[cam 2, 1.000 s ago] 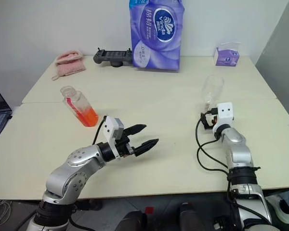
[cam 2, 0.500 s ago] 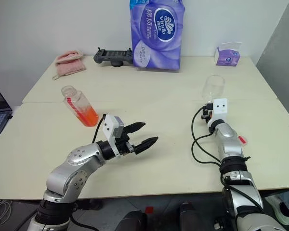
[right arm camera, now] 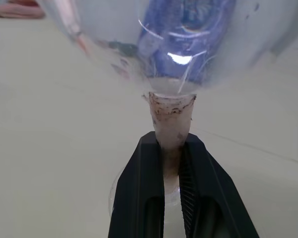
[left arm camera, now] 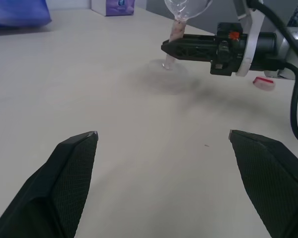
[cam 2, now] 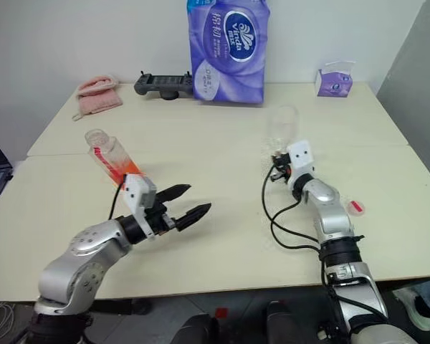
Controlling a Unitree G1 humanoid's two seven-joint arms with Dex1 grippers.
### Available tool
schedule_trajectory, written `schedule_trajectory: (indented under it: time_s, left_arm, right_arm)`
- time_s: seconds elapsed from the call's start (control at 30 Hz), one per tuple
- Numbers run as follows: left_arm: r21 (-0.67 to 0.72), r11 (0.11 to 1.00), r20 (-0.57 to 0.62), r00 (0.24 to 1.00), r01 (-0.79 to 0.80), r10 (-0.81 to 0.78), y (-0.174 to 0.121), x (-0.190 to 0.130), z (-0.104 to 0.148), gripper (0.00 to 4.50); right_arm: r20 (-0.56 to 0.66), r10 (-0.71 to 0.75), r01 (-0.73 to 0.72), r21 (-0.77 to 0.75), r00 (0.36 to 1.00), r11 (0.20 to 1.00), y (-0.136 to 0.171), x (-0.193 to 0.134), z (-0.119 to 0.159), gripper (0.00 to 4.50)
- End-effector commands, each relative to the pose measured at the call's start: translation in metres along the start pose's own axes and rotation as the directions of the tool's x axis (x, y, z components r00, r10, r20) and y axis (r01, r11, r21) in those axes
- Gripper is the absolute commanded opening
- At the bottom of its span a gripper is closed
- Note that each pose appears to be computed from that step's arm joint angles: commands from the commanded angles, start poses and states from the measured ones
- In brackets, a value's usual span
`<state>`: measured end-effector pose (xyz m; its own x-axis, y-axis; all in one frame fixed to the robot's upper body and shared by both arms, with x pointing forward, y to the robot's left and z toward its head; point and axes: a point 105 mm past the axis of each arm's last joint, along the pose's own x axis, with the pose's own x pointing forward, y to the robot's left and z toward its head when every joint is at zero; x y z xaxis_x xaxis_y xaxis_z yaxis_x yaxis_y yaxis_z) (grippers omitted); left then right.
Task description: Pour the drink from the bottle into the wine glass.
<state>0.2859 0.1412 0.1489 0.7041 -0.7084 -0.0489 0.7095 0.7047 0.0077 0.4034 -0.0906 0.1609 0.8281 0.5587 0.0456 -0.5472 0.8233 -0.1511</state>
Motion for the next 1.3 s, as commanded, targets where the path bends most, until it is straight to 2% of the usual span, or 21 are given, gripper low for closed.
schedule_trajectory:
  time_s: [0.03,0.2,0.33,0.83,1.07,1.23,1.27,1.3]
  left_arm:
    - [0.052,0.999,0.020,1.000,0.008,-0.009,-0.007,-0.023,0.018,4.50]
    - [0.045,0.999,-0.053,0.999,-0.002,0.004,-0.014,-0.048,0.011,4.50]
    - [0.035,0.999,-0.063,0.998,-0.007,0.009,-0.017,-0.048,0.008,4.50]
    - [0.022,0.999,-0.063,0.998,-0.024,0.025,-0.011,-0.041,0.004,4.50]
    - [0.023,0.999,-0.071,0.997,-0.029,0.031,-0.007,-0.042,0.003,4.50]
    - [0.001,0.998,-0.086,0.994,-0.061,0.061,-0.001,-0.044,-0.007,4.50]
    - [-0.003,0.997,-0.084,0.994,-0.076,0.075,0.002,-0.045,-0.008,4.50]
    - [-0.008,0.996,-0.080,0.993,-0.091,0.090,0.005,-0.046,-0.009,4.50]
  right_arm:
    - [0.107,0.178,-0.177,-0.015,0.978,0.984,0.044,0.001,0.032,0.11]
    - [0.087,0.338,-0.341,0.022,0.937,0.940,0.096,0.000,0.024,0.11]
    - [0.045,0.382,-0.384,0.033,0.923,0.923,0.113,-0.002,0.010,0.11]
    - [-0.095,0.358,-0.353,0.068,0.929,0.933,0.117,-0.011,-0.042,0.11]
    - [-0.094,0.347,-0.341,0.073,0.933,0.937,0.116,-0.011,-0.045,2.41]
    - [-0.102,0.348,-0.342,0.066,0.932,0.937,0.115,-0.012,-0.045,4.26]
    - [-0.103,0.346,-0.341,0.063,0.932,0.938,0.113,-0.012,-0.045,4.49]
    - [-0.103,0.345,-0.340,0.061,0.933,0.938,0.111,-0.013,-0.044,4.49]
